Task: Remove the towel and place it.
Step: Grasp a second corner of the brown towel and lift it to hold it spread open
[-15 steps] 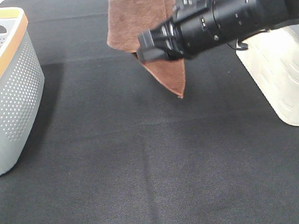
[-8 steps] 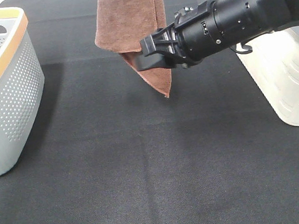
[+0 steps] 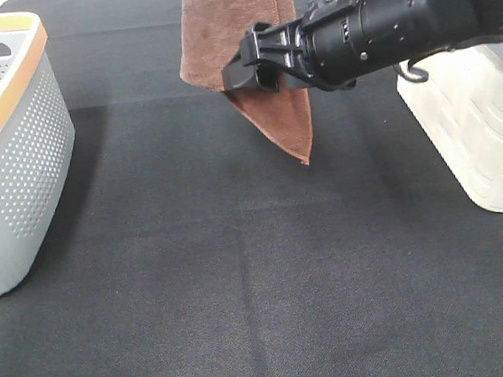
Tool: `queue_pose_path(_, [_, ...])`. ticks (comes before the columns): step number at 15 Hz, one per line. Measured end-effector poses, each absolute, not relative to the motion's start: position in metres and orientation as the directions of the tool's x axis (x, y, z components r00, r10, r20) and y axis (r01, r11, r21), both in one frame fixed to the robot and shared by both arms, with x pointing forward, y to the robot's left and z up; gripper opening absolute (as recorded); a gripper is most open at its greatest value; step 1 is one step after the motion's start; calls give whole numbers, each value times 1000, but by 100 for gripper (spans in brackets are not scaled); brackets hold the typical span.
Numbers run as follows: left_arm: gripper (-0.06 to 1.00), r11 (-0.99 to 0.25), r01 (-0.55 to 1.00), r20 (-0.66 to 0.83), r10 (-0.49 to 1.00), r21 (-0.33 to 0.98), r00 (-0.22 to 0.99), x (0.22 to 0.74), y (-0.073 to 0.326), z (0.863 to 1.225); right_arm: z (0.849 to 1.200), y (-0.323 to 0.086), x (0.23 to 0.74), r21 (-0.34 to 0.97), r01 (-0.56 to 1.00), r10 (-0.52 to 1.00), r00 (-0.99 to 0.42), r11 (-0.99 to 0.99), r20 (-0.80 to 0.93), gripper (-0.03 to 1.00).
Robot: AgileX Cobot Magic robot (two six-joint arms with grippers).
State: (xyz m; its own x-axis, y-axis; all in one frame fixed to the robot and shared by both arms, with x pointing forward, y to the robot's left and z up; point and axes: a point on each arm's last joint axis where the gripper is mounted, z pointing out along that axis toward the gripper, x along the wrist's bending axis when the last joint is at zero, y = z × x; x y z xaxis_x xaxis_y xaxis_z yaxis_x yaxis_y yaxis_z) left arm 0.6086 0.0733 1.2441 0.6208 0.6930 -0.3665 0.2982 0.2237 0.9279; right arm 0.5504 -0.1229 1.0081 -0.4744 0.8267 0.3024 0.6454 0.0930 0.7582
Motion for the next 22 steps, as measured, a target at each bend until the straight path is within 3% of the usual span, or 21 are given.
queue_pose_path(3, [0,227,297,-369,691,927,622,608,74,1245,997,-121,556,734,674,834,-448,78,323,75])
queue_pose_path(10, [0,248,315,-397,674,916,623,607,73,1246,1009,-110,577,767,640,827,-456,48,329,70])
queue_pose_path(16, [0,252,319,-403,670,914,623,606,73,1246,1008,-111,580,772,634,840,-440,41,317,3])
queue_pose_path(22, [0,230,303,-375,686,925,623,607,74,1246,1006,-106,573,751,652,789,-517,110,333,0])
